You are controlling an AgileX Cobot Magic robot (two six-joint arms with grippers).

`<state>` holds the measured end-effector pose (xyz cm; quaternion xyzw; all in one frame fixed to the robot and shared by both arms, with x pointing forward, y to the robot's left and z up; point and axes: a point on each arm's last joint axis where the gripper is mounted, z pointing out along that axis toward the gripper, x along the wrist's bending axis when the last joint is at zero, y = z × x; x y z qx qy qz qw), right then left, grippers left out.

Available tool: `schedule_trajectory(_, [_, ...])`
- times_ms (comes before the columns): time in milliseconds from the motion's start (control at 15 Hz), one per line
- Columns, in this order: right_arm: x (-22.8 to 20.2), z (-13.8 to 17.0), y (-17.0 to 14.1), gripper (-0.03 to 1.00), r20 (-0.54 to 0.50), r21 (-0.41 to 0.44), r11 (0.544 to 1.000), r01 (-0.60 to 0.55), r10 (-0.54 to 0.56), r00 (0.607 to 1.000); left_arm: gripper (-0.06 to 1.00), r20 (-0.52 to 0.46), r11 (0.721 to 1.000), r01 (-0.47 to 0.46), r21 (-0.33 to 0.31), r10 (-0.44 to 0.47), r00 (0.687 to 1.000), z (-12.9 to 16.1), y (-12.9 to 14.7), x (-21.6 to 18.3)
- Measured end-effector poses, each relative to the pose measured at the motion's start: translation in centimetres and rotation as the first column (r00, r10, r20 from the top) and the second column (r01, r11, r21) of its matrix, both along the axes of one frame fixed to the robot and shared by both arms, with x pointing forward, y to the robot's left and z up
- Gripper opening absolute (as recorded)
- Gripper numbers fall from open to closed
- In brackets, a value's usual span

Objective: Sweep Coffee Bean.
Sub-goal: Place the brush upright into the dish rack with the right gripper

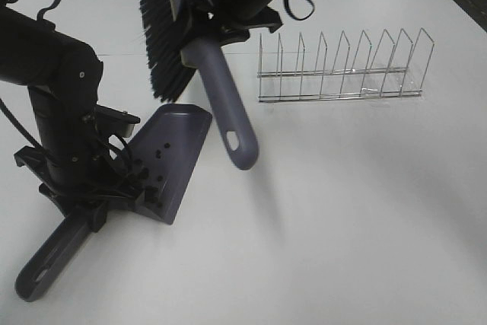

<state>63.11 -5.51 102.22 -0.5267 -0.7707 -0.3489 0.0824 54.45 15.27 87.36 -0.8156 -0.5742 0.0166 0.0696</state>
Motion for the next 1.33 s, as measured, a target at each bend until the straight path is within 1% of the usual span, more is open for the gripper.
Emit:
schedule_trajectory(133, [-0.1,1.6,-2.2,0.31,0.018,-0.067,0.998,0.002,-0.001,1.0,0.33,0.019,0.998,-0.052,-0.021,0.052,0.998,0.6,1.2,0.5])
schedule_trajectory(200, [-0.3,2.1,-2.5,0.31,0.029,-0.09,0.996,-0.006,0.008,1.0,0.33,0.026,0.998,-0.061,-0.024,0.062,0.998,0.8,1.5,0.7])
schedule_trajectory(333, [-1.2,3.4,-3.6,0.31,0.038,-0.18,0.983,-0.019,0.026,0.999,0.33,0.043,0.992,-0.114,-0.045,0.116,0.992,1.6,2.8,1.2])
schedule_trajectory(400, [-1.6,3.7,-4.3,0.31,0.018,-0.241,0.97,-0.017,0.022,1.0,0.33,0.04,0.988,-0.145,-0.058,0.148,0.988,1.7,3.2,1.4])
schedule_trajectory(467, [-1.9,3.7,-5.0,0.31,0.0,-0.317,0.948,-0.009,0.009,1.0,0.33,0.036,0.984,-0.164,-0.064,0.167,0.985,1.7,3.6,1.5])
schedule_trajectory(533, [-2.4,3.8,-6.2,0.31,-0.035,-0.428,0.904,-0.001,-0.016,0.999,0.33,0.033,0.981,-0.179,-0.071,0.182,0.983,1.7,3.8,1.6])
schedule_trajectory(600, [-2.7,3.9,-6.9,0.31,-0.042,-0.489,0.872,0.001,-0.024,0.999,0.33,0.032,0.981,-0.181,-0.072,0.184,0.982,1.7,3.7,1.6])
schedule_trajectory(733, [-2.9,4.2,-7.8,0.31,-0.018,-0.546,0.837,0.038,-0.057,0.998,0.33,0.038,0.973,-0.218,-0.072,0.221,0.974,1.7,3.7,1.6])
schedule_trajectory(867, [-4.0,3.1,-8.4,0.31,-0.056,-0.576,0.817,0.032,-0.078,0.995,0.33,0.043,0.963,-0.261,-0.072,0.265,0.963,1.7,3.7,1.7])
schedule_trajectory(1000, [-5.0,1.6,-9.1,0.31,-0.102,-0.612,0.791,0.001,-0.08,0.992,0.33,0.045,0.96,-0.269,-0.072,0.272,0.961,1.7,3.7,1.7])
schedule_trajectory(1200, [-6.5,-1.5,-10.5,0.31,-0.157,-0.689,0.725,-0.025,-0.115,0.981,0.33,0.055,0.96,-0.271,-0.076,0.275,0.96,1.7,3.7,1.8])
schedule_trajectory(1267, [-7.1,-2.8,-11.2,0.31,-0.158,-0.732,0.681,-0.004,-0.163,0.974,0.33,0.057,0.96,-0.271,-0.077,0.275,0.96,1.7,3.7,1.8])
schedule_trajectory(1333, [-7.2,-3.0,-11.5,0.31,-0.153,-0.745,0.667,0.007,-0.182,0.971,0.33,0.057,0.96,-0.271,-0.077,0.275,0.96,1.7,3.7,1.8])
